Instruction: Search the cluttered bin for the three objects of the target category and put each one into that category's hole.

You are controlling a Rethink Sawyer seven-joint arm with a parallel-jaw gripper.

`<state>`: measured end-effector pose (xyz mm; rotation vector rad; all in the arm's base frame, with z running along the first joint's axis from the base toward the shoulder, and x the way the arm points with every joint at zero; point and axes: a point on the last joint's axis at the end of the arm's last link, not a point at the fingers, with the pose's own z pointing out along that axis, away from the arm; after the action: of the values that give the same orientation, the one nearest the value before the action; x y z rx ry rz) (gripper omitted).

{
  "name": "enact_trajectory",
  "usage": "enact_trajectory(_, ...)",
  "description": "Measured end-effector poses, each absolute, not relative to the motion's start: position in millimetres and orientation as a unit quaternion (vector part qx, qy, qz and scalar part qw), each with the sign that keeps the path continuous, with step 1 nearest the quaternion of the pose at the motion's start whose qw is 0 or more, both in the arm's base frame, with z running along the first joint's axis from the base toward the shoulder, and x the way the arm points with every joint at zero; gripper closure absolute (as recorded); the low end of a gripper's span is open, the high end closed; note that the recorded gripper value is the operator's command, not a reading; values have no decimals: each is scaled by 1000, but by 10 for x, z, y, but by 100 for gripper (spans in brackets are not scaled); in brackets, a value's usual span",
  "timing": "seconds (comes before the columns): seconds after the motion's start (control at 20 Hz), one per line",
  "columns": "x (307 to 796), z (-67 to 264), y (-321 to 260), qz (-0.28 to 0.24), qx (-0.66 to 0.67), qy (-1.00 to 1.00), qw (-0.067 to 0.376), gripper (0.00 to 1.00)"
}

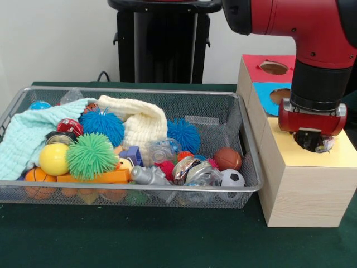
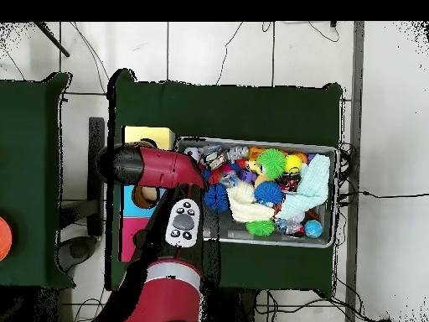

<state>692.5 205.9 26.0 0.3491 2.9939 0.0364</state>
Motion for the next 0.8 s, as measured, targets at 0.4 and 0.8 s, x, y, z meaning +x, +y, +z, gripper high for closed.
enact_trajectory(0.4,6917,356,2098,10,111,992,63,100)
enact_trajectory(0.8,6913,872,2195,12,103,994,45,100)
